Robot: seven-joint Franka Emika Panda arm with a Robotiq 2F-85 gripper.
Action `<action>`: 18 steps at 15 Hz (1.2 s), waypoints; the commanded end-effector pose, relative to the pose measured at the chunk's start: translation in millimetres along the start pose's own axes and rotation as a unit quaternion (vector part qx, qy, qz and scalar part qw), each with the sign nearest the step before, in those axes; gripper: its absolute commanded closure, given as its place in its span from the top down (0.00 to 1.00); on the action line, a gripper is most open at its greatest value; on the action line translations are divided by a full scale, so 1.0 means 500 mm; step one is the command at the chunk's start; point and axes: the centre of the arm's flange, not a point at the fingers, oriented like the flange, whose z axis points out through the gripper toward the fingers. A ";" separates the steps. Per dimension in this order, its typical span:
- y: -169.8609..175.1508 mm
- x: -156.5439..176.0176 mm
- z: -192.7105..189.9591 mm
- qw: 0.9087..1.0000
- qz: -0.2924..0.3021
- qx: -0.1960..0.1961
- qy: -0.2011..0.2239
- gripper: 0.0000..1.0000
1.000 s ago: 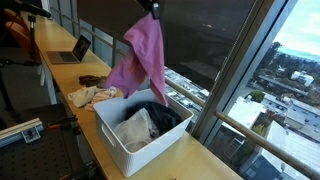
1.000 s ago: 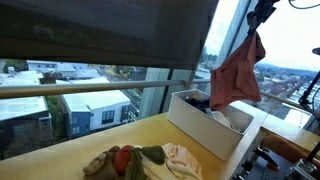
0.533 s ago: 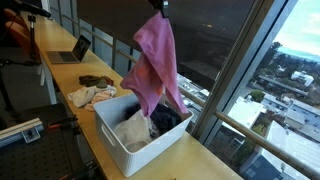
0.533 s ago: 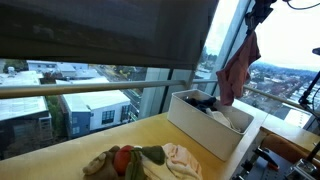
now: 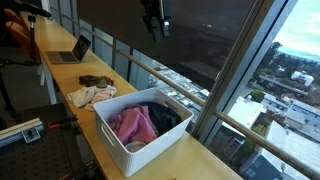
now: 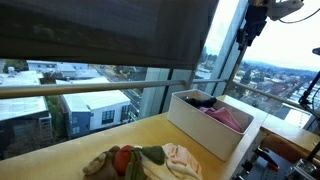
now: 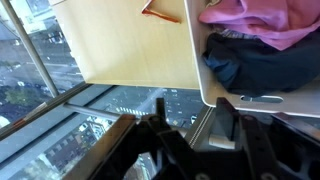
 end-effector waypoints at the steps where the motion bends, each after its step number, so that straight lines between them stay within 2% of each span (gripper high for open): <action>1: -0.081 -0.060 -0.009 1.000 -0.015 0.020 0.012 0.88; 3: -0.186 -0.099 -0.010 0.998 -0.033 0.046 0.016 1.00; 6: -0.369 -0.158 -0.007 0.992 -0.067 0.103 0.014 1.00; 8: -0.459 -0.190 0.000 0.987 -0.086 0.138 0.011 1.00; 11: -0.558 -0.220 0.025 0.977 -0.111 0.180 0.006 1.00; 18: -0.727 -0.240 0.177 0.956 -0.139 0.258 -0.032 1.00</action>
